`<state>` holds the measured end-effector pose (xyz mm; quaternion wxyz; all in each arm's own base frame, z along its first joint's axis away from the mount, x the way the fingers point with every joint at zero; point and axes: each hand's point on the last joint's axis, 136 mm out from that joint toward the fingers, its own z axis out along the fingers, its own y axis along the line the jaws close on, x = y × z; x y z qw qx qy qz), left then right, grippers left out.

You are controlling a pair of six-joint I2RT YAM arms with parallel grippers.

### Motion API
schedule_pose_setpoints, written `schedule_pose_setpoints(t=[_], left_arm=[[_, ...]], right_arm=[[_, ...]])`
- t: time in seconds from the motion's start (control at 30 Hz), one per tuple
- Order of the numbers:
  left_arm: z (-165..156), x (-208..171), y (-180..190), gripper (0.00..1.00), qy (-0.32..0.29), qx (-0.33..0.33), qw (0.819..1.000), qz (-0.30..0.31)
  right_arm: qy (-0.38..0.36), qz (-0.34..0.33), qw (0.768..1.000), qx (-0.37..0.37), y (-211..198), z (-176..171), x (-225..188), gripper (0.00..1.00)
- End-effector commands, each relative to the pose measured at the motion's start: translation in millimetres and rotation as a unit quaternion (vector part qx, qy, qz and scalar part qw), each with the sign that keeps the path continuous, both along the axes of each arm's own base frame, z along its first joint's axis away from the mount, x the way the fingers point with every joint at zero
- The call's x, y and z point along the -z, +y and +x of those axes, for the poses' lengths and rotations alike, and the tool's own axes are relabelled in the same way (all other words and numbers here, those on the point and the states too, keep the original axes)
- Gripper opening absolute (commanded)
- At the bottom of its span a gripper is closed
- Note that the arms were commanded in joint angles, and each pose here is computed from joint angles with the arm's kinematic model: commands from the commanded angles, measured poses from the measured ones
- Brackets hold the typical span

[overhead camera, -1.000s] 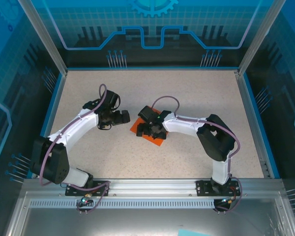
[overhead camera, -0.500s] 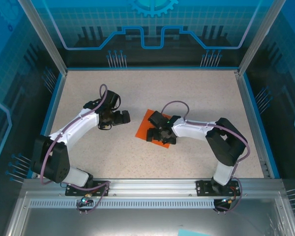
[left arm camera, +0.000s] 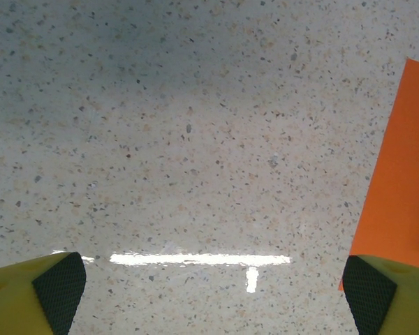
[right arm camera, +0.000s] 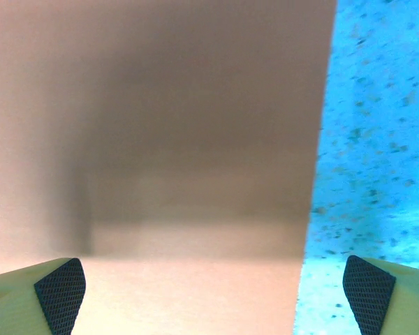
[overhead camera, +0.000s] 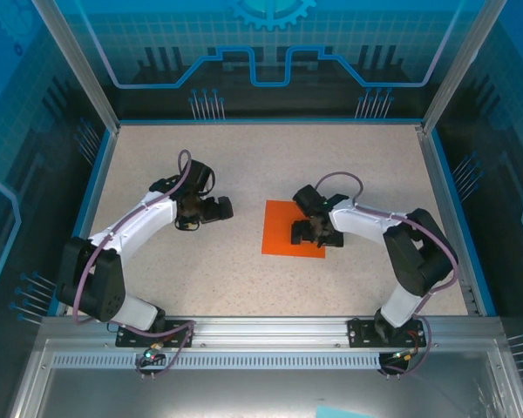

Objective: Fold a paper plane with a square sheet of paper (pick it up from the middle)
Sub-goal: Move the square sheet of paper to the center of the table.

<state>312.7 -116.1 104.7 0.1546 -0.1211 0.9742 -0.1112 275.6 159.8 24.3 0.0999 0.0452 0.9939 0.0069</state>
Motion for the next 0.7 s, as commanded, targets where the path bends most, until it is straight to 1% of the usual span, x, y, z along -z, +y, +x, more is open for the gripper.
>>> schedule_pose_setpoints(t=[0.0,0.17,0.27,0.4,0.57,0.67], left_arm=[[-3,0,-12,0.99,0.006,0.007,0.999,-0.044],[-3,-13,-30,0.99,-0.008,0.025,0.995,-0.091],[-5,-16,-40,0.99,-0.011,0.033,0.992,-0.118],[-11,-15,-53,0.99,-0.007,0.049,0.989,-0.137],[-19,-18,-68,0.99,-0.005,0.069,0.984,-0.164],[-21,-19,-68,0.99,-0.008,0.075,0.984,-0.163]], right_arm=[[-0.003,-0.009,1.000,-0.016,-11,-3,-14,0.99],[-0.032,0.030,0.999,-0.007,12,3,-43,0.99],[-0.040,0.048,0.998,-0.004,32,7,-50,0.99],[-0.045,0.045,0.998,-0.006,46,19,-46,0.99],[-0.043,0.015,0.999,-0.010,48,34,-35,0.99],[-0.032,0.008,0.999,-0.006,51,37,-26,0.99]])
